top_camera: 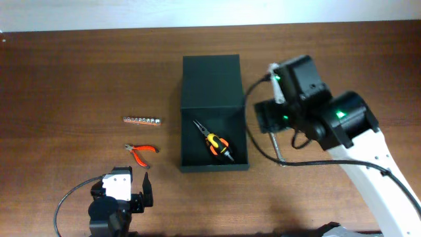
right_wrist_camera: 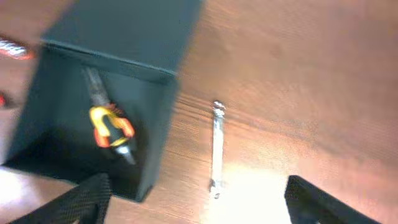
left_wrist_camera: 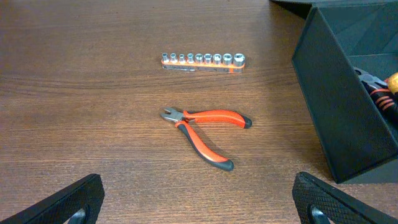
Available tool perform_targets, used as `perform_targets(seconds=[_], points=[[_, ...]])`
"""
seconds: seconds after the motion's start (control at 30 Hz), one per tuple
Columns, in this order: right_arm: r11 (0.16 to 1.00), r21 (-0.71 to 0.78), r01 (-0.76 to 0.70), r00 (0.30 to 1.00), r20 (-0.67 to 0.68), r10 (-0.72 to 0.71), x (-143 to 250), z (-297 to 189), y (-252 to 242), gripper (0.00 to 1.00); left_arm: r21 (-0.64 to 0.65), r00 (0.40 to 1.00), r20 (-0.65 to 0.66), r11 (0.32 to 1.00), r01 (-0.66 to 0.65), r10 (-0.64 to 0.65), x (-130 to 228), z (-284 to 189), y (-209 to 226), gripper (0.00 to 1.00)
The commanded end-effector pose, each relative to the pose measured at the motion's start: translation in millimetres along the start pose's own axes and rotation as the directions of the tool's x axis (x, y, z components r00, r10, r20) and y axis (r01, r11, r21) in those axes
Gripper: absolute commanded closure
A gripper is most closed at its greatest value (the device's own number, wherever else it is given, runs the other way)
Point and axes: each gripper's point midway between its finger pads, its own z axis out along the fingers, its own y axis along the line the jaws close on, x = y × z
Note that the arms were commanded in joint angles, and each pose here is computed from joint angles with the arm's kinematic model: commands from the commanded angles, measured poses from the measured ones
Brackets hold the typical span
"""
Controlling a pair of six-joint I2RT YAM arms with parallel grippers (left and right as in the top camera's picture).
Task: Pack container
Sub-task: 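Move right gripper to silver wrench and grasp its ring end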
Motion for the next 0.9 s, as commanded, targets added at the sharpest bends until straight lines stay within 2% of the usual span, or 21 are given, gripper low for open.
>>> perform_targets(seconds=[0.0,0.07,0.17,0.6,0.8,0.87], points=[[0.989,0.077,-0.129,0.991,-0.024,0.131,17.9,17.7,-26.2,0.05,0.004,1.0,0.006,1.0,-0.017,0.017,0.1,0.4,-0.6,0.01],[0.984,0.094,-0.15,0.987,-0.043,0.155,25.5,32.8,-34.6,0.01,0.004,1.0,0.006,1.0,-0.017,0.017,0.1,0.4,-0.6,0.01],[0.979,0.119,-0.167,0.98,-0.086,0.178,36.1,56.3,-43.2,0.0,0.004,1.0,0.006,1.0,-0.017,0.017,0.1,0.4,-0.7,0.01],[0.974,0.086,-0.212,0.902,-0.366,0.228,73.2,149.7,-41.0,0.0,0.004,1.0,0.006,1.0,-0.017,0.017,0.1,0.4,-0.7,0.01],[0.974,0.106,-0.199,0.867,-0.444,0.226,90.2,176.7,-40.5,0.01,0.004,1.0,0.006,1.0,-0.017,0.017,0.1,0.4,-0.7,0.01],[0.976,0.106,-0.191,0.862,-0.458,0.218,93.3,184.5,-40.2,0.05,0.004,1.0,0.006,1.0,-0.017,0.017,0.1,0.4,-0.7,0.01]])
